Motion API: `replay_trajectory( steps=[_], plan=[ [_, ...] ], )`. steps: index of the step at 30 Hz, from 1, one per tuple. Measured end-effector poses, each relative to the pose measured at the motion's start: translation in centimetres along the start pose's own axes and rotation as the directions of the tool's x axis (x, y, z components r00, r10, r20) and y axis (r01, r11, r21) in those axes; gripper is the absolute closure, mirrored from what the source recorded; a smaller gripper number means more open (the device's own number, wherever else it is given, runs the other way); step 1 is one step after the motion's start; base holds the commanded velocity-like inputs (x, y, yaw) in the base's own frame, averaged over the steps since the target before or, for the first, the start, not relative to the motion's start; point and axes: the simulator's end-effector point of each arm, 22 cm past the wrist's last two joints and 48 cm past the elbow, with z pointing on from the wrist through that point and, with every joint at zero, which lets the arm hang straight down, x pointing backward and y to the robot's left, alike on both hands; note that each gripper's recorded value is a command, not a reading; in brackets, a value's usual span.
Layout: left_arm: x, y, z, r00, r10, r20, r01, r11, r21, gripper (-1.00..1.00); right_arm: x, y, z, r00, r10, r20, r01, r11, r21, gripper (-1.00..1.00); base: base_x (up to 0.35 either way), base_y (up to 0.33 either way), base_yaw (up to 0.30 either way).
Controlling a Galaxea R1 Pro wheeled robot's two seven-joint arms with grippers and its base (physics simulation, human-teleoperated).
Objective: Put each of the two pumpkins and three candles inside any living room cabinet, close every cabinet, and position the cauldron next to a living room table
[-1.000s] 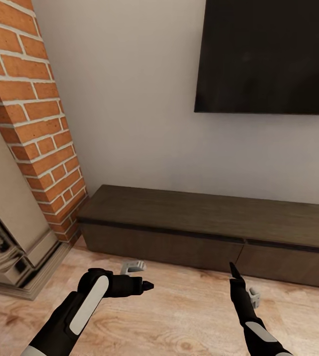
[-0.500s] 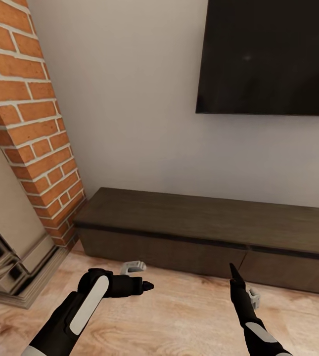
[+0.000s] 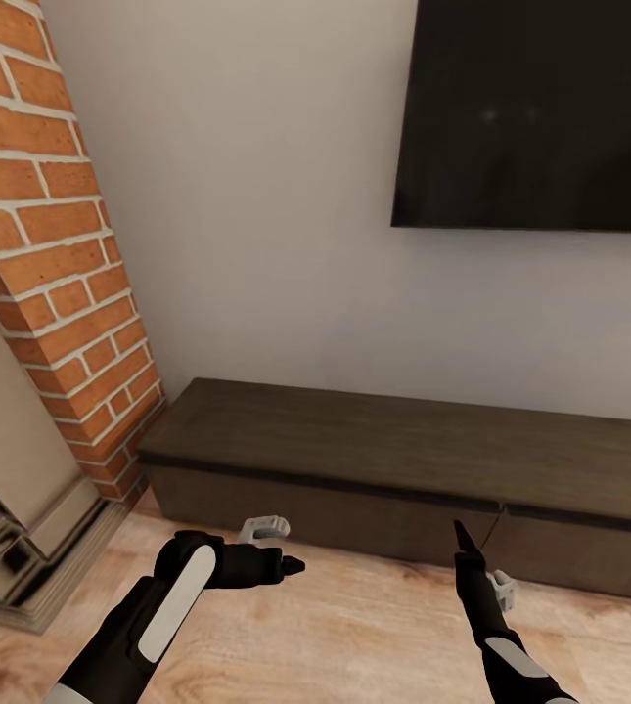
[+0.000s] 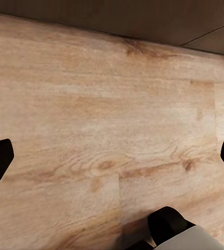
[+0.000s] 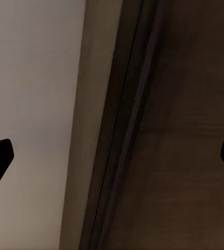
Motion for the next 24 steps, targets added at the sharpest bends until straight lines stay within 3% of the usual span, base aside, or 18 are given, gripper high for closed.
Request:
replay_trajectory(
  steps=[14, 24],
  plan=[
    [0.0, 0.0, 0.0, 1.000, -0.001, 0.000, 0.001, 1.000, 0.001, -1.00, -0.1, -0.1, 0.0, 1.000, -0.001, 0.001, 0.001, 1.000, 0.003, -1.00, 0.066, 0.000, 0.000],
    [0.9, 0.6, 1.1, 1.000, 0.000, 0.001, 0.000, 1.000, 0.002, -1.00, 0.1, -1.7, -0.1, 1.000, -0.002, 0.002, 0.002, 1.000, 0.005, -1.00, 0.000, 0.000, 0.000]
  ],
)
